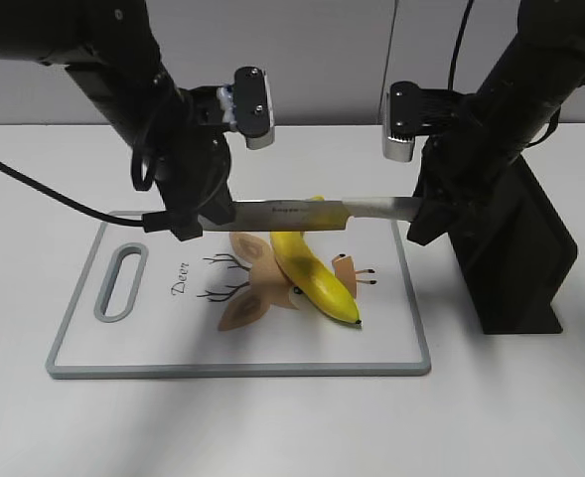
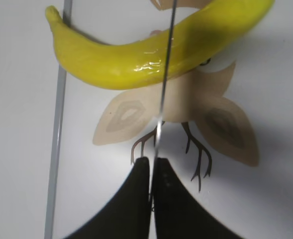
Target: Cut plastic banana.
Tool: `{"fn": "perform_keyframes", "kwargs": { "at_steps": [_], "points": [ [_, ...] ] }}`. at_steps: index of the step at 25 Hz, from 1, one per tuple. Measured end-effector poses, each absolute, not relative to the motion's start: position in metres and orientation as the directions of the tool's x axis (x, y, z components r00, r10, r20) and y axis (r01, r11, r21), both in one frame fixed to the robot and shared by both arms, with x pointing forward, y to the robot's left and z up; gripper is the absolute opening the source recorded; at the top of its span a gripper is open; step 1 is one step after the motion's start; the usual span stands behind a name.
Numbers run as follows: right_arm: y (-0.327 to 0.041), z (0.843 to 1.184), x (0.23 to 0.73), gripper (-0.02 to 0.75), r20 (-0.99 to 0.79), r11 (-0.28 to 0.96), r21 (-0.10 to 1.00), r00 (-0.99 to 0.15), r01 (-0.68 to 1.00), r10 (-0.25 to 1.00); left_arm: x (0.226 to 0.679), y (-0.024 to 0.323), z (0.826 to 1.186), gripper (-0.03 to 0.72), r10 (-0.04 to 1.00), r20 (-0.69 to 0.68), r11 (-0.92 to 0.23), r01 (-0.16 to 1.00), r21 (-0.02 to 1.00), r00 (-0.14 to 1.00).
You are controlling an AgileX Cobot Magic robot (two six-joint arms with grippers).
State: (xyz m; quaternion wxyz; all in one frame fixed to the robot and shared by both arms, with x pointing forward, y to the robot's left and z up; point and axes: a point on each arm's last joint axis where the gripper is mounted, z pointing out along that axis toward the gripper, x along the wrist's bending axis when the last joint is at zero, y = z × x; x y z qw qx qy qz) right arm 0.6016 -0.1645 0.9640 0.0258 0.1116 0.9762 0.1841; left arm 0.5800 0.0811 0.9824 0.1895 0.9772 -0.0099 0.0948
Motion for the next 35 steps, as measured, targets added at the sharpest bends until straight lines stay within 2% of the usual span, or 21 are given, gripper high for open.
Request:
{"fn": "perform_keyframes", "kwargs": {
  "at_steps": [5,9,13,17,25,35],
  "points": [
    [-0.166,0.957,0.607,0.200,-0.046,0.913,0.351,-0.970,0.207,0.238,0.587,0.078,0.972,-0.009,0.042,0.207,-0.923,-0.041,0.383,0.977],
    [-0.166,0.925,0.613,0.200,0.003,0.928,0.298,-0.972,0.224,0.233,0.594,0.072,0.939,-0.009,0.052,0.153,-0.929,-0.008,0.369,0.987],
    [-0.170,0.905,0.619,0.213,0.023,0.930,0.268,-0.967,0.250,0.254,0.595,0.065,0.936,-0.008,0.037,0.161,-0.930,-0.025,0.368,0.986],
    [-0.170,0.904,0.619,0.220,0.026,0.928,0.265,-0.964,0.262,0.265,0.594,0.062,0.939,-0.008,0.020,0.177,-0.930,-0.046,0.364,0.984],
    [-0.168,0.934,0.617,0.221,0.024,0.929,0.283,-0.970,0.240,0.243,0.584,0.063,0.955,-0.009,0.013,0.173,-0.929,-0.052,0.366,0.985],
    [-0.165,1.006,0.599,0.221,-0.046,0.905,0.353,-0.962,0.236,0.269,0.569,0.073,1.020,-0.009,0.009,0.282,-0.908,-0.111,0.404,0.959]
  ]
}}
